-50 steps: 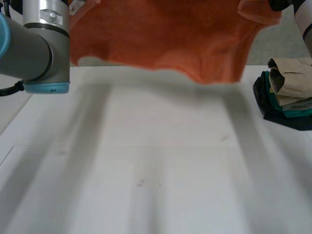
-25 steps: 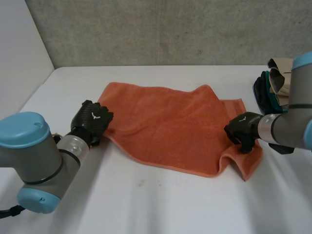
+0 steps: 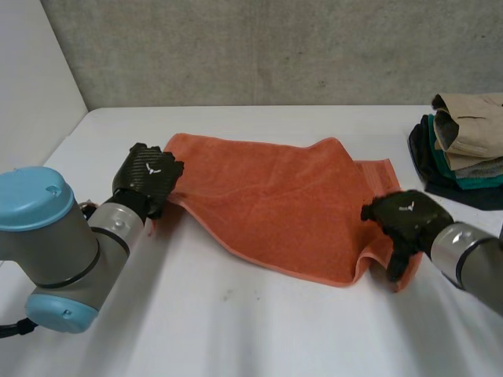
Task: Fold the laundry.
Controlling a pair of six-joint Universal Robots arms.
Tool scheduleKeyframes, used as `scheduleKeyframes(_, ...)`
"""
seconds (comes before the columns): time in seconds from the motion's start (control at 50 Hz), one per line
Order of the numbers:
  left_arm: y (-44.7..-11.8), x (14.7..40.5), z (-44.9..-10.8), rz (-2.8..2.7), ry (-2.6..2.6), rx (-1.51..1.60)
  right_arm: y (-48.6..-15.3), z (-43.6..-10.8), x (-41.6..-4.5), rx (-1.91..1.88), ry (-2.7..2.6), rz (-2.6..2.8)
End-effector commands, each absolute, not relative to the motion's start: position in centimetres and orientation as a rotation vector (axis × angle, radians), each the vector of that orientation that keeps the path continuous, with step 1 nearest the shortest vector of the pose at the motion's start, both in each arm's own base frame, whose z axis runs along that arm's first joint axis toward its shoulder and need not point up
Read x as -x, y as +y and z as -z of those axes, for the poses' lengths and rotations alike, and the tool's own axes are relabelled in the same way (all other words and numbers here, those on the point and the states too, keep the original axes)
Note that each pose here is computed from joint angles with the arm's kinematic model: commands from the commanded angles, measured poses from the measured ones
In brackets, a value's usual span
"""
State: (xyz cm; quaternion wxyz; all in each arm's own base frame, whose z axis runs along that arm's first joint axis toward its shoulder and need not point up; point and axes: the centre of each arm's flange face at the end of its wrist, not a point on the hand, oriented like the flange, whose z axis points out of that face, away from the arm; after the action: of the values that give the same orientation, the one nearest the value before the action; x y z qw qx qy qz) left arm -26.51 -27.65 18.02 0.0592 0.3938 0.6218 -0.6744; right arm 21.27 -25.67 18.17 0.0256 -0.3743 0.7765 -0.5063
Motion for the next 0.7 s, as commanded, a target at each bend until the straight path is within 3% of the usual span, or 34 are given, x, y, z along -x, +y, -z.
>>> scheduleKeyframes(0.02, -27.7, 26.4, -17.5, 2.026, 1.902, -1.196, -25.8, -16.2, -21.5, 1.169, 2.355, 1.670)
scheduleKeyframes(0.26, -27.8, 25.6, -16.5, 1.976, 1.945, -1.186, -28.3, -13.3, -22.2, 1.231, 2.368, 1.745)
scheduleKeyframes(0.4, -28.1, 25.0, -15.0, 1.920, 1.992, -1.185, -28.5, -14.0, -21.7, 1.218, 2.395, 1.781)
scheduleKeyframes(0.54, -28.5, 24.4, -13.8, 1.875, 2.032, -1.175, -27.9, -17.3, -21.4, 1.195, 2.323, 1.901)
scheduleKeyframes(0.7, -28.7, 23.7, -13.6, 1.866, 2.129, -1.103, -30.2, -17.4, -17.7, 1.098, 2.456, 1.902)
